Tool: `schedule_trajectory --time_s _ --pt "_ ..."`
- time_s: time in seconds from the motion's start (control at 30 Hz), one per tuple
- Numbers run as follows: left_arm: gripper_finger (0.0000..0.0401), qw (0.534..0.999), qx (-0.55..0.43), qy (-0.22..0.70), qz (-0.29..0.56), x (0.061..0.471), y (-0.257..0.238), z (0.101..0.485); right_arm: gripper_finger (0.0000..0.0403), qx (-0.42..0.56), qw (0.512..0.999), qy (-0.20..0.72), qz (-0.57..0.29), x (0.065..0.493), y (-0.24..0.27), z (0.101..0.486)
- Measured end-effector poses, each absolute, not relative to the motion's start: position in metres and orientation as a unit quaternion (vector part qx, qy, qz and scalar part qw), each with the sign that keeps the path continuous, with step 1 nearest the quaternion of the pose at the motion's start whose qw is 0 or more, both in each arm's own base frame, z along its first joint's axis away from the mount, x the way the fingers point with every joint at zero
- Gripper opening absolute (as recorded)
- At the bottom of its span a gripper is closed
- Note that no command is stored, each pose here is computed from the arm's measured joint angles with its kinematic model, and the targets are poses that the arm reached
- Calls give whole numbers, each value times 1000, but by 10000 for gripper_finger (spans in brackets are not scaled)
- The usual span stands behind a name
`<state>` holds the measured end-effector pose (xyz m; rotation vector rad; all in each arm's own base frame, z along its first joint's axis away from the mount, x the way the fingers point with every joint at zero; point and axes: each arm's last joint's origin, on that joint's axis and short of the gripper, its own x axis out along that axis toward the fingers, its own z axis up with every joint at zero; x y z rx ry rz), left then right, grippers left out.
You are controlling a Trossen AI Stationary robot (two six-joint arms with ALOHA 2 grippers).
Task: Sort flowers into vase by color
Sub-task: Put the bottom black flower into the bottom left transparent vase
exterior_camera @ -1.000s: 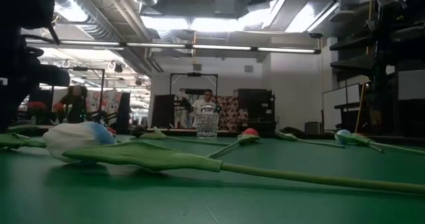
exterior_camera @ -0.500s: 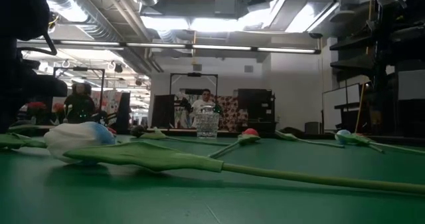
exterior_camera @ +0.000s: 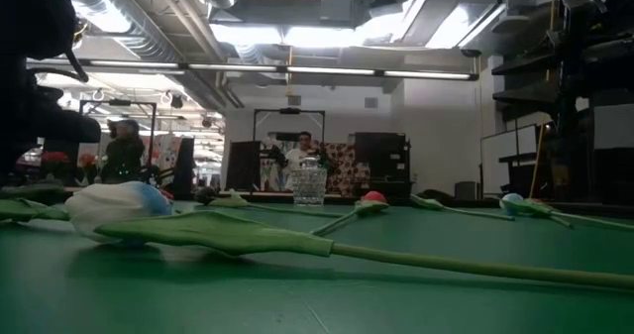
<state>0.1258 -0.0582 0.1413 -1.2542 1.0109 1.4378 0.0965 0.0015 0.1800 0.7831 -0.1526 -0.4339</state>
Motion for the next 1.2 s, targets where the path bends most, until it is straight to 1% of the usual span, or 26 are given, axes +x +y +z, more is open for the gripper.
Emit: schedule_trajectory --time_s 0.13,0.23,0.37,0.53,0.7,0.83,1.0,1.2 --pt "6 494 -510 406 575 133 -61 153 177 377 899 -73 -210 96 1 180" --pt "5 528 -502 389 564 140 -62 165 177 376 899 -72 -210 96 1 180" --pt "13 568 -489 377 544 150 -64 185 177 376 899 -72 -210 96 1 180" --pt "9 612 -459 367 529 154 -64 221 177 375 900 -70 -211 96 1 179" --pt "5 662 -440 321 515 154 -60 266 177 375 900 -70 -211 96 1 179" --pt "12 717 -424 256 490 158 -58 300 177 375 900 -70 -211 96 1 179" --pt "7 789 -382 189 442 167 -58 335 177 375 901 -68 -208 97 2 179" --pt "12 867 -327 141 348 183 -67 373 177 375 901 -68 -208 97 2 179"
